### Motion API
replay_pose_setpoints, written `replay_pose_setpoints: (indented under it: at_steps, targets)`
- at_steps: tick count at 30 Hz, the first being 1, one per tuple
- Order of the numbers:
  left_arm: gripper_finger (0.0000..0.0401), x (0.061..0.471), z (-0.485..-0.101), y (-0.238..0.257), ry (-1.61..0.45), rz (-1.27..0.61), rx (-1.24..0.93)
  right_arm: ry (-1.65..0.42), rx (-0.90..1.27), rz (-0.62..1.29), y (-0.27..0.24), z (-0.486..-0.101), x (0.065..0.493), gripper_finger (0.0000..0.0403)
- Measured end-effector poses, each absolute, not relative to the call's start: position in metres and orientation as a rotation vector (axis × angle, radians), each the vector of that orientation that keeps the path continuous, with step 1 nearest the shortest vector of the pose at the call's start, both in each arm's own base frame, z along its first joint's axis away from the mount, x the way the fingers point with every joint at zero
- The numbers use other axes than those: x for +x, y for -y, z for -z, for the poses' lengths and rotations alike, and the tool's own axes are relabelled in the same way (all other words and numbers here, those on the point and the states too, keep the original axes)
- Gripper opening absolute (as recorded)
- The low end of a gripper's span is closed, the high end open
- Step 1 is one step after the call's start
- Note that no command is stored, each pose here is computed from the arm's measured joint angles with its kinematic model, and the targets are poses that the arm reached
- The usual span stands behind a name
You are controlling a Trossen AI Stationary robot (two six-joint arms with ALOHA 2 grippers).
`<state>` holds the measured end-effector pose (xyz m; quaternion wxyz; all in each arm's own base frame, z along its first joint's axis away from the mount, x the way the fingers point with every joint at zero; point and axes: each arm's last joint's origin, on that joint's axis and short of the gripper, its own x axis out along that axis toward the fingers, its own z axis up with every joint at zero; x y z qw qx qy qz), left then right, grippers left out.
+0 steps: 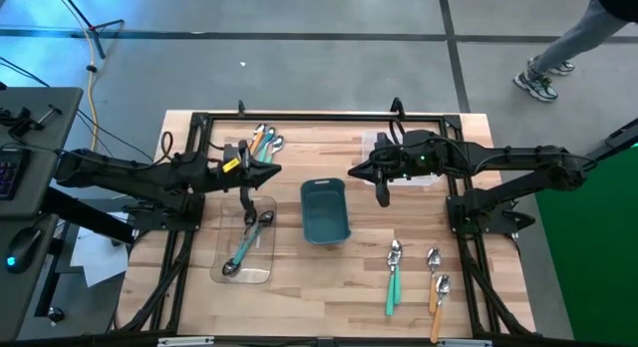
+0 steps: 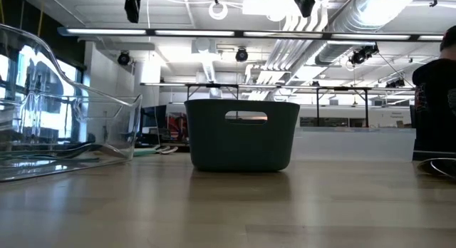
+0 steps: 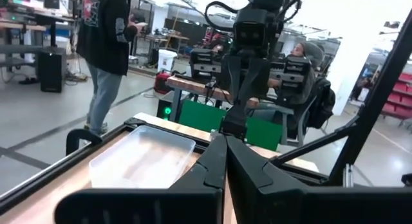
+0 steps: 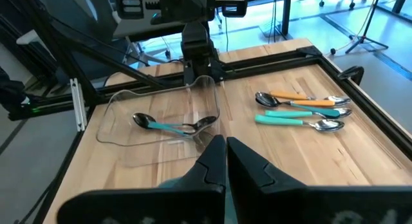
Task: Sort silverware by color (type)
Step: Put the blue spoon into the transparent bin
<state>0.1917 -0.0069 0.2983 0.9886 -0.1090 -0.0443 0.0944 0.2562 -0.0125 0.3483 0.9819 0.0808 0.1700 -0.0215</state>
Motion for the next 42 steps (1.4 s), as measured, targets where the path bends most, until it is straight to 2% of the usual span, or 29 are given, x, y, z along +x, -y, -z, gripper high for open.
replay_pose_setpoints:
  at_steps: [15,23,33,42]
  targets:
    - [0.0,0.192,-0.298,0.007,0.086,-0.188,-0.181,-0.335,0.14,0.04,0.013,-0.349,0.256,0.0]
    - [0.0,0.192,-0.298,0.007,0.082,-0.189,-0.165,-0.173,0.057,0.021,0.013,-0.362,0.263,0.0]
    - [0.0,0.192,-0.298,0.007,0.076,-0.189,-0.163,0.081,0.178,-0.016,0.011,-0.309,0.253,0.0]
    - [0.0,0.192,-0.297,0.007,0.066,-0.191,-0.161,0.084,0.178,-0.02,0.011,-0.3,0.252,0.0]
